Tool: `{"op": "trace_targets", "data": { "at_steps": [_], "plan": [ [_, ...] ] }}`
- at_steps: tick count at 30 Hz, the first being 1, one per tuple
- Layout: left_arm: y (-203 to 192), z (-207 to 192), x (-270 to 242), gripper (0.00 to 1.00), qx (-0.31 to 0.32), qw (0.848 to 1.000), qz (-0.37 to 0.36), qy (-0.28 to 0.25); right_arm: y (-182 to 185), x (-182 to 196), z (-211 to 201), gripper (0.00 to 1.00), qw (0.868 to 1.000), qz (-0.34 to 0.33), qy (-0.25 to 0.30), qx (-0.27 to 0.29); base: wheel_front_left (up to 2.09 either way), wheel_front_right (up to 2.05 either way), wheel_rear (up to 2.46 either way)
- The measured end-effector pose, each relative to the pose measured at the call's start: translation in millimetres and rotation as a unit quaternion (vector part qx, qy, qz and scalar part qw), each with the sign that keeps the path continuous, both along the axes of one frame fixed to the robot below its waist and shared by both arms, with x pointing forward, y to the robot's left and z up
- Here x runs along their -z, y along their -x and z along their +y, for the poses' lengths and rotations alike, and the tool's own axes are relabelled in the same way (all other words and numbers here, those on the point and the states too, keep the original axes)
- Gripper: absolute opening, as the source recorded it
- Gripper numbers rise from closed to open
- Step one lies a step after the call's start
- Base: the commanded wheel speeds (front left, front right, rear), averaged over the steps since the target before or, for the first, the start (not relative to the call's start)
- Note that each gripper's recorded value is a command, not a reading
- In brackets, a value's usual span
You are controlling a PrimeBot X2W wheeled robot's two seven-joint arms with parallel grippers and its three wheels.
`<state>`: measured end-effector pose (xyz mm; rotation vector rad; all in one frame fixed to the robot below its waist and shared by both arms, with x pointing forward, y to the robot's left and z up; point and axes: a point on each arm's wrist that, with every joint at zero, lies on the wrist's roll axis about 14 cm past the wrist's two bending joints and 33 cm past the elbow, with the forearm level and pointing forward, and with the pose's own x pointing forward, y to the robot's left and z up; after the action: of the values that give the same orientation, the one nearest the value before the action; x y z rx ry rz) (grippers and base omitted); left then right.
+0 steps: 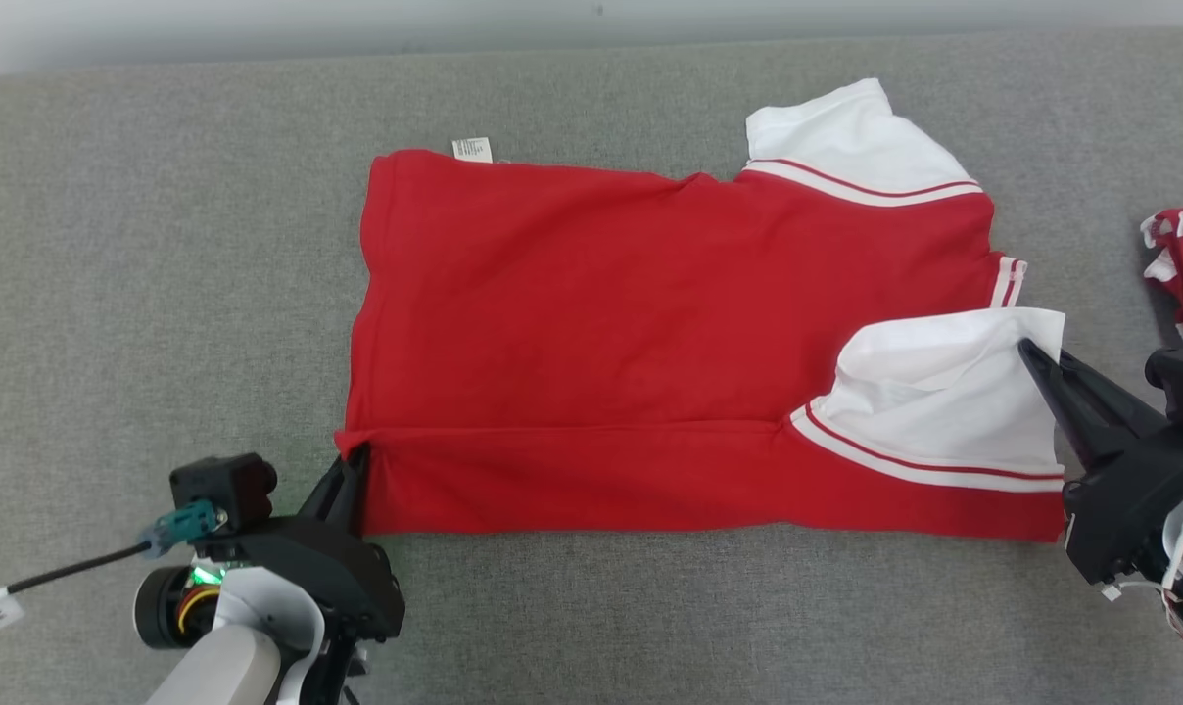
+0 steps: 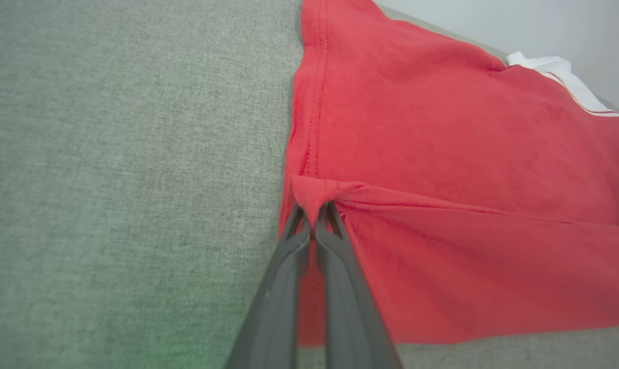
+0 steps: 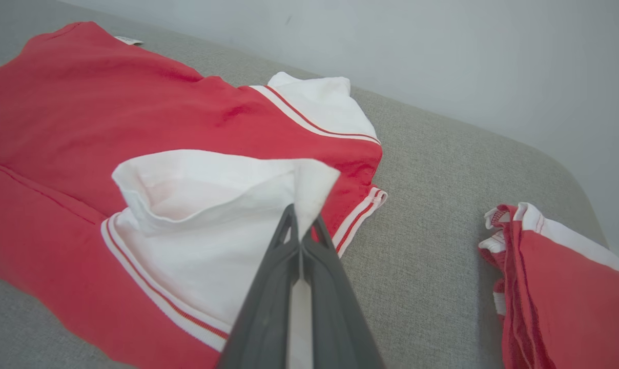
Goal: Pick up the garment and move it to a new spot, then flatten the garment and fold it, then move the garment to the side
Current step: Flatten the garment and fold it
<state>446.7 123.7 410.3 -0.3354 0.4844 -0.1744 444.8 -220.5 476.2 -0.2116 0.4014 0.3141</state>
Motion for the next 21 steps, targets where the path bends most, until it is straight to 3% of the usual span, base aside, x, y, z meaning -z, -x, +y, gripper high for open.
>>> {"op": "trace_targets", "data": {
  "at_steps": [19, 20, 21],
  "plan": [
    [-25, -1, 8, 0.00, 0.008, 0.999, -0.006, -0.037, -46, 5, 3, 0.00, 0.999, -0.044, 0.006, -0.008, 0.00, 0.00, 0.00],
    [-27, -1, 6, 0.15, 0.008, 0.999, -0.011, -0.037, -46, 8, 3, 0.08, 0.999, -0.041, 0.005, -0.006, 0.00, 0.00, 0.00],
    [-28, -2, 4, 1.00, 0.009, 0.999, -0.018, -0.040, -46, 11, 4, 1.00, 0.999, -0.036, 0.004, -0.005, 0.00, 0.00, 0.00]
  ]
}}
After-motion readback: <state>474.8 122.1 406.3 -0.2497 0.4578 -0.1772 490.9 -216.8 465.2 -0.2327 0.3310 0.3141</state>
